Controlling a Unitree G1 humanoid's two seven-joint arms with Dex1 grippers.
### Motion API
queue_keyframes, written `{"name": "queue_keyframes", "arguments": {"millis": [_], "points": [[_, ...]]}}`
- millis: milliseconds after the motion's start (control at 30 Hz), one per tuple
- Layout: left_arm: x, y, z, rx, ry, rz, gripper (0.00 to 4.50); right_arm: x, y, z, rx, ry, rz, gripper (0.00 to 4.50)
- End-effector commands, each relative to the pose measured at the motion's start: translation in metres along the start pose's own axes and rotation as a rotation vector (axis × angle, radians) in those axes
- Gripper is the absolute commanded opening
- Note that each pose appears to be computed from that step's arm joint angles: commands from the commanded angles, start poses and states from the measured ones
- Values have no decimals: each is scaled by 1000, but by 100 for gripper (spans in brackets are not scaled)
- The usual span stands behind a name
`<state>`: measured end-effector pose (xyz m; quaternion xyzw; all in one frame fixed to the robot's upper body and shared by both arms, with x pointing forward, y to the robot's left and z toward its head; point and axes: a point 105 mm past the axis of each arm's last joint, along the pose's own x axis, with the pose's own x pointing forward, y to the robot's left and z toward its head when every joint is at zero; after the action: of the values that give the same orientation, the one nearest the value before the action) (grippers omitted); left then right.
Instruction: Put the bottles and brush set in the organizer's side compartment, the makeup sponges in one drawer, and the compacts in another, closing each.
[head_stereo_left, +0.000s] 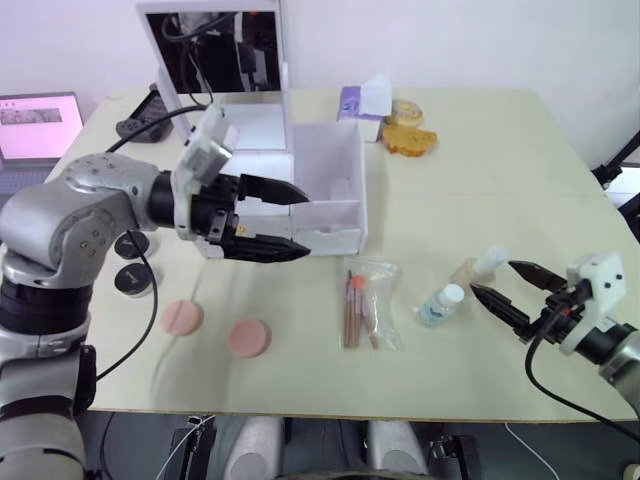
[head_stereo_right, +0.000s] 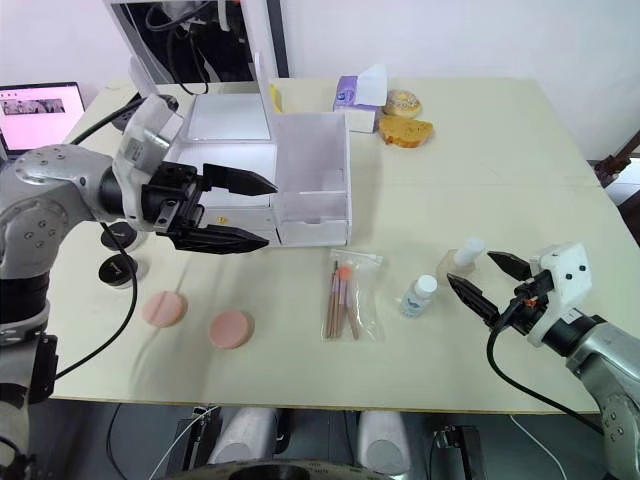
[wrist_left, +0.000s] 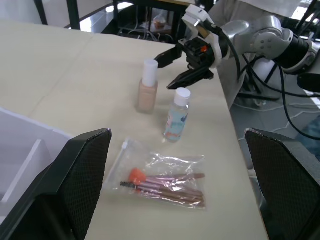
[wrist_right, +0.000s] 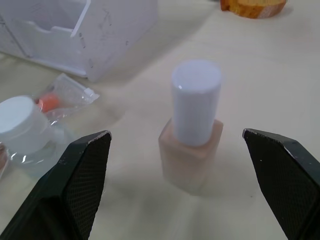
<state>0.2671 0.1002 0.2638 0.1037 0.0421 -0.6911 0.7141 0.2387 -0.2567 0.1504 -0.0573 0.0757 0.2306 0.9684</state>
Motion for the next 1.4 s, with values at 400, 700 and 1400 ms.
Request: {"name": "queue_keyframes", "arguments": {"millis": [400, 700, 1400], "points": [[-8, 0, 4, 65, 36, 51, 450, 14, 5, 21, -88, -55, 26, 264], [-7, 1, 5, 80, 32, 56, 450, 23, 9, 22, -106, -26, 37, 264], [-12, 9, 5, 105, 52, 71, 450, 15, -8, 9, -108, -26, -33, 264]]}}
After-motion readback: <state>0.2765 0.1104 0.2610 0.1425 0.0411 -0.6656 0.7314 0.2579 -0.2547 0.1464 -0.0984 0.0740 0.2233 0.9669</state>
